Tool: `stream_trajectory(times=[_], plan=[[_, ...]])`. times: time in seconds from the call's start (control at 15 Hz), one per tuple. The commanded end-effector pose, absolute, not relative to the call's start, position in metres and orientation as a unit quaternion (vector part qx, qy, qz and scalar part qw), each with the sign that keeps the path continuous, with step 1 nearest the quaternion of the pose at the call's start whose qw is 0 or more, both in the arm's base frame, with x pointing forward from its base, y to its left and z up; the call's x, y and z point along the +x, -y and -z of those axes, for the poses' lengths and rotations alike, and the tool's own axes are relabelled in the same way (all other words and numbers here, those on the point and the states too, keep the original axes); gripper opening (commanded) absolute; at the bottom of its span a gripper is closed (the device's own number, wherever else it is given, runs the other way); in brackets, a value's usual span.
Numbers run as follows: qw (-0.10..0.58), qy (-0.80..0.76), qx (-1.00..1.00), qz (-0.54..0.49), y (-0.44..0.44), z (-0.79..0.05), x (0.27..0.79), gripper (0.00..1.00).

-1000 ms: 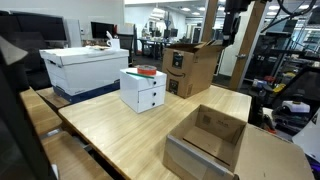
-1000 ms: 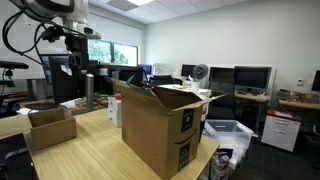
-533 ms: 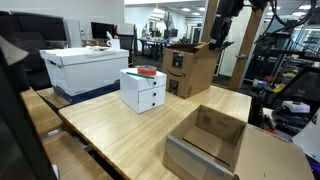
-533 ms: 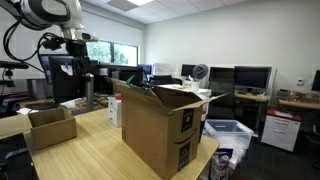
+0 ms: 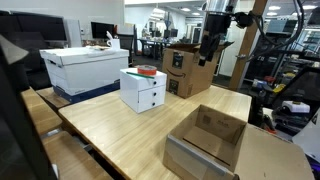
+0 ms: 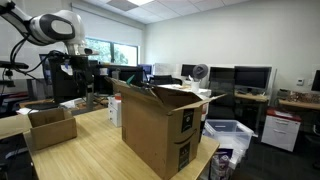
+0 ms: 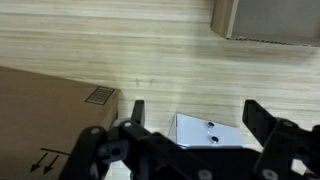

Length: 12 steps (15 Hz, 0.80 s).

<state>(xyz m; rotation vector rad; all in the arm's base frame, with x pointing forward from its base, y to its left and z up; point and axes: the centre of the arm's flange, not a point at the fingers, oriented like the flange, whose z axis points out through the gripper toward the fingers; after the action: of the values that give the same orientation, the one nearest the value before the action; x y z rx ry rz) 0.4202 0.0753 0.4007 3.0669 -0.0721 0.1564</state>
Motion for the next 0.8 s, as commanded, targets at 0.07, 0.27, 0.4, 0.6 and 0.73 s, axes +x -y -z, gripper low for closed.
stream_trajectory(times=[0.07,0.27,0.4,0.6,0.73], plan=[[0.035,0.025,0.998,-0.050,-0.074,-0.400,0.421,1.00],[0.034,0.026,0.998,-0.052,-0.074,-0.402,0.421,1.00],[0.034,0.026,0.998,-0.052,-0.073,-0.402,0.421,1.00],[0.038,0.036,0.997,-0.056,-0.080,-0.396,0.419,1.00],[0.024,0.039,0.998,-0.051,-0.100,-0.382,0.418,1.00]])
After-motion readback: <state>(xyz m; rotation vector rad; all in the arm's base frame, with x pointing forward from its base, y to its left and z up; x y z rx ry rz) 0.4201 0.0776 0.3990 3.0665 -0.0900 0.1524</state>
